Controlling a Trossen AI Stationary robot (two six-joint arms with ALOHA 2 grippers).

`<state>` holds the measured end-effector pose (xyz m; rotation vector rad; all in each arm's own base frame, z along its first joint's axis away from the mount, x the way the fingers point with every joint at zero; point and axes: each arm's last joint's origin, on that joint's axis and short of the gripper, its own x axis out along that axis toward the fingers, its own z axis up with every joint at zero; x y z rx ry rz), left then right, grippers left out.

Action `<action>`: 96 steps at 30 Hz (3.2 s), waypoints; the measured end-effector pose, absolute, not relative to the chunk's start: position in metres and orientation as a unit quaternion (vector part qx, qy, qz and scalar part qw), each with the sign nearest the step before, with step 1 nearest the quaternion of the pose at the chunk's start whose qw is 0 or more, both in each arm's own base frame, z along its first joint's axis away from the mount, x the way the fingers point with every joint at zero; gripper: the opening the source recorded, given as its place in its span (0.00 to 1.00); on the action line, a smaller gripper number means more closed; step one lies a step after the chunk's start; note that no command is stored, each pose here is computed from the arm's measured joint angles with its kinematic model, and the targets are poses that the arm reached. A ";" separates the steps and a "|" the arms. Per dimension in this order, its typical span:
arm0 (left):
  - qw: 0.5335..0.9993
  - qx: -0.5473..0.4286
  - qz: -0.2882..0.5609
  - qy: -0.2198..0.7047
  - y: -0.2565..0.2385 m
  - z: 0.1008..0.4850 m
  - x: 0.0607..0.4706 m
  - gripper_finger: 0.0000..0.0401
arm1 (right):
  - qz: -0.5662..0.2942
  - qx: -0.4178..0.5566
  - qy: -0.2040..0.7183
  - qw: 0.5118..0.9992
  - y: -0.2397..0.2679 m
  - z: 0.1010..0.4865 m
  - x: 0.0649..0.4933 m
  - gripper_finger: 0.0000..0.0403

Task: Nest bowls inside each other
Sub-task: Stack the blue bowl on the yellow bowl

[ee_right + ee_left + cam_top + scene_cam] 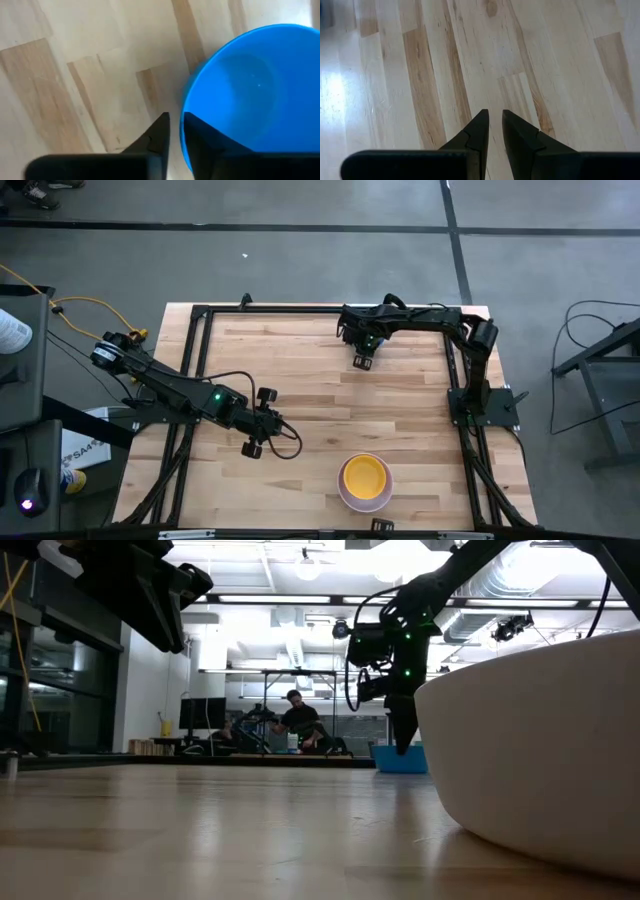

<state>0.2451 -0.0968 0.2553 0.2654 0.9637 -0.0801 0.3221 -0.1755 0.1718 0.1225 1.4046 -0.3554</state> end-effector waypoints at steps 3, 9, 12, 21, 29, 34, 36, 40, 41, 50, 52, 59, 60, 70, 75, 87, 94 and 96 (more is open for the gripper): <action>0.877 0.128 -0.039 0.462 -0.097 0.255 0.245 0.13 | -0.155 0.066 0.642 0.748 -0.177 0.172 0.321 0.04; 0.877 0.128 -0.039 0.462 -0.097 0.255 0.245 0.13 | -0.159 0.061 0.645 0.745 -0.177 0.172 0.320 0.01; 0.877 0.128 -0.039 0.462 -0.097 0.255 0.245 0.13 | -0.152 0.054 0.648 0.744 -0.177 0.172 0.320 0.01; 0.877 0.128 -0.039 0.462 -0.097 0.255 0.245 0.13 | -0.140 -0.017 0.668 0.730 -0.153 0.185 0.322 0.01; 0.872 0.131 -0.038 0.469 -0.096 0.254 0.244 0.13 | -0.134 -0.020 0.641 0.756 -0.086 0.234 0.317 0.01; 0.871 0.132 -0.038 0.473 -0.096 0.254 0.243 0.13 | -0.102 -0.030 0.602 0.791 -0.025 0.267 0.307 0.01; 0.871 0.132 -0.038 0.472 -0.096 0.254 0.243 0.13 | -0.076 -0.042 0.588 0.804 0.002 0.277 0.301 0.01; 0.871 0.131 -0.038 0.471 -0.096 0.254 0.243 0.13 | 0.013 -0.079 0.577 0.813 0.056 0.284 0.291 0.01; 0.872 0.130 -0.038 0.470 -0.096 0.254 0.244 0.13 | 0.043 -0.090 0.576 0.811 0.069 0.284 0.288 0.01; 0.896 0.112 -0.040 0.428 -0.099 0.260 0.251 0.13 | 0.223 -0.197 0.559 0.774 0.166 0.268 0.262 0.01; 0.904 0.106 -0.041 0.413 -0.100 0.262 0.254 0.13 | 0.242 -0.211 0.556 0.767 0.181 0.262 0.258 0.01; 0.929 0.071 -0.040 0.360 -0.104 0.270 0.262 0.13 | 0.269 -0.247 0.566 0.739 0.209 0.244 0.249 0.01; 0.931 0.067 -0.039 0.356 -0.104 0.270 0.262 0.13 | 0.270 -0.250 0.565 0.738 0.211 0.243 0.249 0.01; 0.937 0.028 -0.029 0.347 -0.105 0.272 0.264 0.13 | 0.294 -0.284 0.533 0.741 0.225 0.241 0.245 0.01; 0.937 0.015 -0.024 0.347 -0.105 0.272 0.264 0.13 | 0.303 -0.295 0.525 0.738 0.225 0.240 0.247 0.01; 0.937 0.008 -0.021 0.347 -0.105 0.272 0.264 0.13 | 0.330 -0.299 0.494 0.747 0.221 0.242 0.259 0.01; 0.937 0.008 -0.021 0.348 -0.105 0.272 0.264 0.13 | 0.338 -0.292 0.505 0.739 0.223 0.230 0.266 0.01; 0.937 0.008 -0.021 0.348 -0.105 0.272 0.264 0.13 | 0.344 -0.290 0.519 0.727 0.226 0.219 0.269 0.01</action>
